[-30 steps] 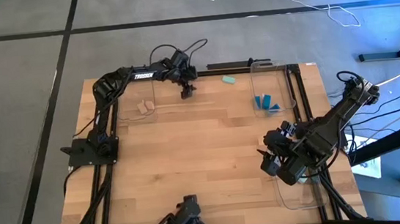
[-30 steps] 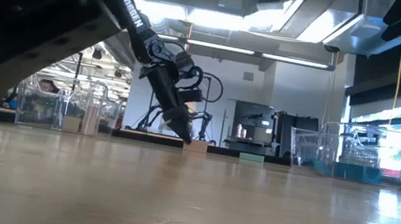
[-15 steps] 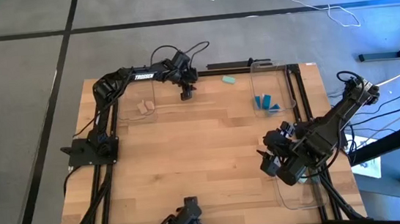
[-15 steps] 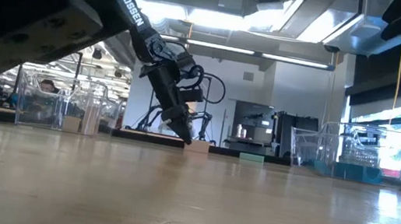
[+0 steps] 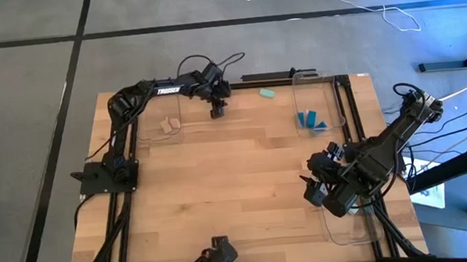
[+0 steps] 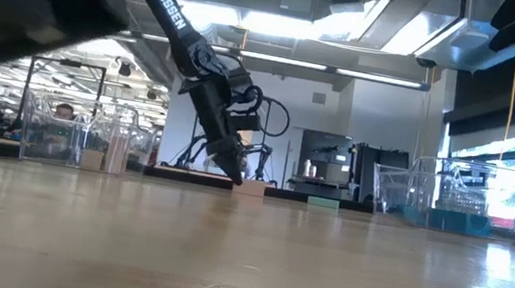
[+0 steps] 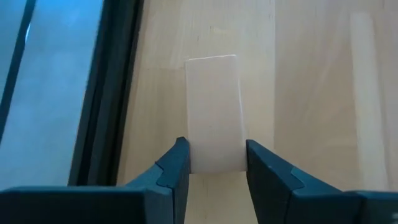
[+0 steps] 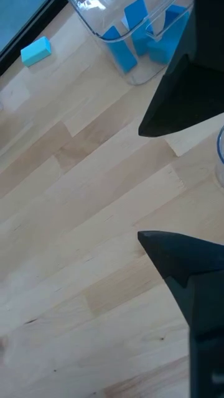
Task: Sort & place blocks by color
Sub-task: Put the brown block into the top left transparent bin, then put the light blue block into the bottom right transparent bin
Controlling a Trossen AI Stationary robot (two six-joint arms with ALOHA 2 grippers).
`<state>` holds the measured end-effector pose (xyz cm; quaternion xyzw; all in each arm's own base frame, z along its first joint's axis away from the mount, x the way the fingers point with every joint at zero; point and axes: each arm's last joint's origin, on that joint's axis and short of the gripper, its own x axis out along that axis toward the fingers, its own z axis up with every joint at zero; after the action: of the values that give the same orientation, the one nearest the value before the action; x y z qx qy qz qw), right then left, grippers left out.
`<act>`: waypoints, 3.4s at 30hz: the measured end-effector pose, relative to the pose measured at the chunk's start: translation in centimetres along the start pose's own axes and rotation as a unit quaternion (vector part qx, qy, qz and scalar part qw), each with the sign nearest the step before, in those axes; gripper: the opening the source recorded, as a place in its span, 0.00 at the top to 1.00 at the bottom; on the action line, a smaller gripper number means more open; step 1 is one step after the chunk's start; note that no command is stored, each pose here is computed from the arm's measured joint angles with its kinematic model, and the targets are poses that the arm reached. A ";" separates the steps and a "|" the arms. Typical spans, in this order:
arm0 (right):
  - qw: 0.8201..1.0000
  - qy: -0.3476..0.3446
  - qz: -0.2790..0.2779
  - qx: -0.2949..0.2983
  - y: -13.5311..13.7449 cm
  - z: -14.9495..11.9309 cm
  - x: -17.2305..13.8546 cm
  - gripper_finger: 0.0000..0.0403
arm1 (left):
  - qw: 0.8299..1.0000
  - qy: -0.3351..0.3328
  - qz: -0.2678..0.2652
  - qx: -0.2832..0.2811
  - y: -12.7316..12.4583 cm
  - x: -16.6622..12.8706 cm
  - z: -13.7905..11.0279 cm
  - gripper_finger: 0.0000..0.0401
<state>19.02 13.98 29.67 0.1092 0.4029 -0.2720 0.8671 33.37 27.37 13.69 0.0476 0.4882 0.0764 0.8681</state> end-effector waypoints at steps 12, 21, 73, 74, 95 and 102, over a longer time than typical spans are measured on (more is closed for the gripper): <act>1.000 0.000 -0.001 -0.002 -0.1 0.0 0.0 0.35 | 0.998 0.052 -0.002 0.017 -2.9 -3.9 1.8 0.71; 1.000 -0.025 -0.011 -0.001 -0.1 0.2 0.0 0.35 | 0.996 0.083 -0.025 0.009 -6.0 -8.3 3.1 0.71; 0.994 -0.070 -0.084 0.008 -1.5 1.8 1.2 0.35 | 0.846 0.231 0.228 -0.422 -5.0 -16.8 -11.4 0.68; 0.994 -0.070 -0.084 0.008 -1.5 1.8 1.2 0.35 | 0.846 0.234 0.228 -0.422 -5.0 -16.7 -11.6 0.66; 0.994 -0.071 -0.083 0.011 -1.5 1.8 1.2 0.35 | 0.852 0.203 0.233 -0.422 -4.6 -16.4 -11.3 0.62; 0.987 -0.122 -0.102 0.023 -1.7 2.5 1.5 0.35 | 0.882 0.189 0.193 -0.386 -4.5 -16.4 -10.8 0.63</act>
<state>20.49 11.00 30.20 0.0533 0.2973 -0.3792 0.8746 16.11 20.09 21.14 -0.2135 0.5562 0.4327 0.6766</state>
